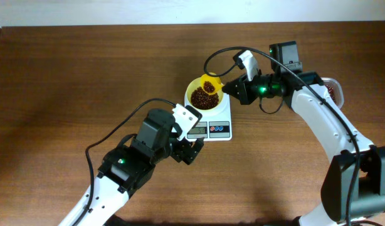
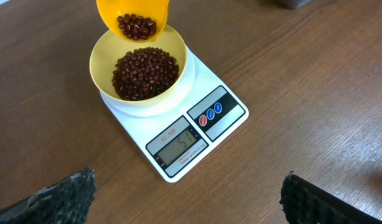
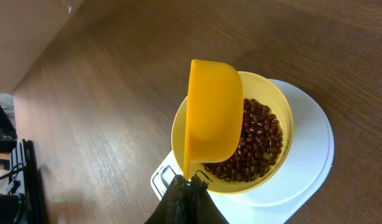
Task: Scoop item into bowl and weigh 50g on scale
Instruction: 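Tip the yellow scoop further to pour beans into the yellow bowl, then carry the scoop with the right gripper back to the bean container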
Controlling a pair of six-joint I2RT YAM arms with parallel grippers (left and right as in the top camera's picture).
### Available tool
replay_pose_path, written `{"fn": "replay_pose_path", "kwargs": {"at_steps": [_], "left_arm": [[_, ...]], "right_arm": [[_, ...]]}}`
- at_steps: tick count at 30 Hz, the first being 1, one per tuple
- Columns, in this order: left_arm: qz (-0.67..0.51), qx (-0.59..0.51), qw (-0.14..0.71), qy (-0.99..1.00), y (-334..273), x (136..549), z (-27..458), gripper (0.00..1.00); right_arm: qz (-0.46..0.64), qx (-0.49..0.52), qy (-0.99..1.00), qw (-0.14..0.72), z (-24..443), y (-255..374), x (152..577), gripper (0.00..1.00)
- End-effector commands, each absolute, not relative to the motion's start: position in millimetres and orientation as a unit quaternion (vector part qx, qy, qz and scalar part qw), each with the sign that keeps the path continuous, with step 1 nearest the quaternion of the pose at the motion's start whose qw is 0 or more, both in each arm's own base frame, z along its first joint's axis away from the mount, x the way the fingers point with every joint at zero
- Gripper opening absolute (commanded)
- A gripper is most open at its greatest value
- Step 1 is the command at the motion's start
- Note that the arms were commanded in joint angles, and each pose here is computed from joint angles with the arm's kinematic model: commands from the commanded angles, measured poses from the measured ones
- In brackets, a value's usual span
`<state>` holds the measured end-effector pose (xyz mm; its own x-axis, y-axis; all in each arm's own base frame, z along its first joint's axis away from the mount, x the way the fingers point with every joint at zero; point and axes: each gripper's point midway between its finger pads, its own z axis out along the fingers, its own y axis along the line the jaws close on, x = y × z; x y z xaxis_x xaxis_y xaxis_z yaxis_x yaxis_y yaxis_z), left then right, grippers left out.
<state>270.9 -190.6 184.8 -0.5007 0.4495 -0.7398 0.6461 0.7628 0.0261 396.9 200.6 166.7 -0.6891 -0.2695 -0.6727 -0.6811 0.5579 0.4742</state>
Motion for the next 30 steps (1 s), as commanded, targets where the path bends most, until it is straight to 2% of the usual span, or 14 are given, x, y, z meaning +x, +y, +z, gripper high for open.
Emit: {"fn": "replay_pose_path", "kwargs": {"at_steps": [1,3,5,9,16,21,30], "left_arm": [[-0.132,0.316,0.38,0.859,-191,269,182,0.99],[-0.132,0.316,0.38,0.859,-191,269,182,0.99],[-0.132,0.316,0.38,0.859,-191,269,182,0.99],[-0.132,0.316,0.38,0.859,-191,269,182,0.99],[-0.132,0.316,0.38,0.859,-191,269,182,0.99],[-0.132,0.316,0.38,0.859,-191,269,182,0.99],[-0.132,0.316,0.38,0.859,-191,269,182,0.99]], "right_arm": [[0.392,-0.273,0.835,0.273,178,207,396,0.04],[0.405,-0.23,0.847,0.254,179,206,397,0.04],[0.442,-0.145,0.861,0.207,182,209,394,0.04],[0.51,-0.09,0.838,0.172,201,205,393,0.04],[0.529,0.001,0.823,0.207,212,118,419,0.04],[0.5,0.05,0.828,0.25,207,47,425,0.04],[0.325,0.151,0.871,0.337,227,-61,400,0.04]]}}
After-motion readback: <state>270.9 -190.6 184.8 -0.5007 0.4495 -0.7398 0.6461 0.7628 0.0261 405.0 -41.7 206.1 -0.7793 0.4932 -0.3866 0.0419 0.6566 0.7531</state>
